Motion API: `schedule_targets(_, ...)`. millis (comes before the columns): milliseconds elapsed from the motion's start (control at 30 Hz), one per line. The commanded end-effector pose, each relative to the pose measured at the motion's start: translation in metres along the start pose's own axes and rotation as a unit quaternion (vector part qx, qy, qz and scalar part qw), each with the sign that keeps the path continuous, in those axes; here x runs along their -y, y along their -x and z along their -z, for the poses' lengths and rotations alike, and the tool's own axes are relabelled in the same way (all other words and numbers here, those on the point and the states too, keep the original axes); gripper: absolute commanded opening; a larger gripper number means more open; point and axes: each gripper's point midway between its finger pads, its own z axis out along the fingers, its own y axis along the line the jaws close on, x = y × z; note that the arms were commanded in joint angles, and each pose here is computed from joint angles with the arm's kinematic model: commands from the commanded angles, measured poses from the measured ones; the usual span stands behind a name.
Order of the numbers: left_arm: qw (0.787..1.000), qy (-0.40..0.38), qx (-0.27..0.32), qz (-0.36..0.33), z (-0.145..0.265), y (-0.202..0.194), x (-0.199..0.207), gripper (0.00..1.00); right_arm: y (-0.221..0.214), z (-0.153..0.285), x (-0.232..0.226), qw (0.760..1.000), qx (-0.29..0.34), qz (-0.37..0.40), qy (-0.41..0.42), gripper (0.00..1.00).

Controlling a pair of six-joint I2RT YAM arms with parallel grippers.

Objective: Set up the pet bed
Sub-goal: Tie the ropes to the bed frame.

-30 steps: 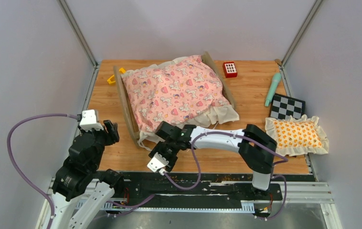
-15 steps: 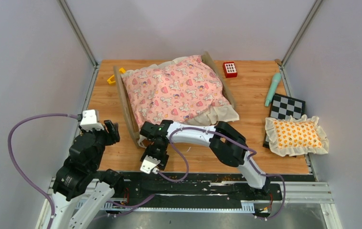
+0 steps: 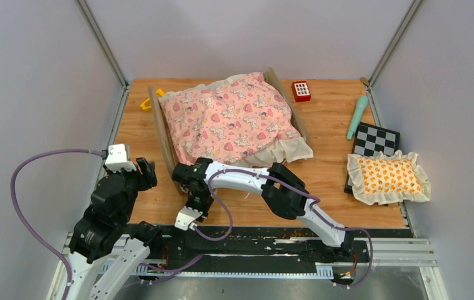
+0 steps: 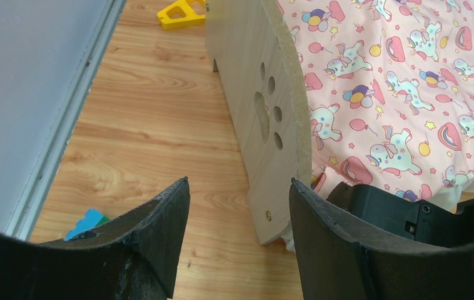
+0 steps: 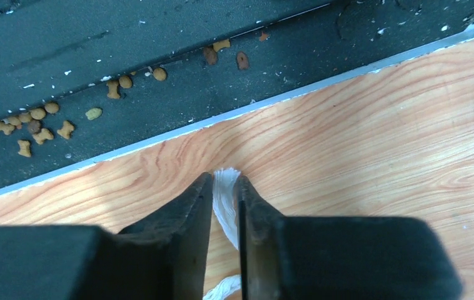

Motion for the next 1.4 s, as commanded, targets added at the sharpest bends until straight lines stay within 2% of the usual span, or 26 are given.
schedule_targets(0, 1.000, 0.000, 0.014, 0.011, 0.001, 0.005, 0.000, 0.67, -0.020, -0.017, -0.021, 0.998, -0.034, -0.035, 0.048, 0.11)
schedule_targets(33, 1.000, 0.001, 0.014, 0.011, 0.001, 0.005, 0.000, 0.67, -0.021, -0.017, -0.022, 0.998, -0.034, -0.037, 0.047, 0.03)
schedule_targets(67, 1.000, 0.002, 0.015, 0.011, 0.001, 0.005, -0.001, 0.67, -0.019, -0.017, -0.023, 0.998, -0.031, -0.037, 0.042, 0.00)
schedule_targets(300, 0.999, -0.011, 0.026, 0.016, 0.000, 0.004, 0.003, 0.69, 0.014, 0.004, 0.001, 0.995, 0.056, -0.033, -0.082, 0.00)
schedule_targets(467, 0.996, -0.047, 0.062, 0.041, 0.002, 0.007, 0.013, 0.71, 0.029, 0.017, 0.017, 0.979, 0.120, -0.054, -0.156, 0.00)
schedule_targets(600, 0.991, -0.069, 0.090, 0.074, 0.008, 0.012, 0.018, 0.72, 0.040, 0.025, 0.015, 0.967, 0.165, -0.064, -0.184, 0.00)
schedule_targets(767, 0.987, -0.113, 0.087, 0.077, 0.010, 0.007, 0.033, 0.72, 0.048, 0.045, 0.014, 0.947, 0.200, -0.077, -0.241, 0.00)
schedule_targets(967, 0.981, -0.142, 0.092, 0.098, 0.013, 0.003, 0.041, 0.71, 0.045, 0.071, 0.027, 0.914, 0.227, -0.124, -0.313, 0.00)
schedule_targets(1067, 0.978, -0.142, 0.106, 0.111, 0.016, 0.003, 0.039, 0.71, 0.052, 0.082, 0.029, 0.898, 0.260, -0.135, -0.330, 0.00)
schedule_targets(1233, 0.969, -0.149, 0.147, 0.134, 0.022, 0.013, 0.036, 0.71, 0.057, 0.110, 0.046, 0.847, 0.314, -0.193, -0.383, 0.00)
schedule_targets(1367, 0.966, -0.160, 0.155, 0.134, 0.023, 0.014, 0.040, 0.71, 0.043, 0.127, 0.055, 0.789, 0.342, -0.291, -0.420, 0.00)
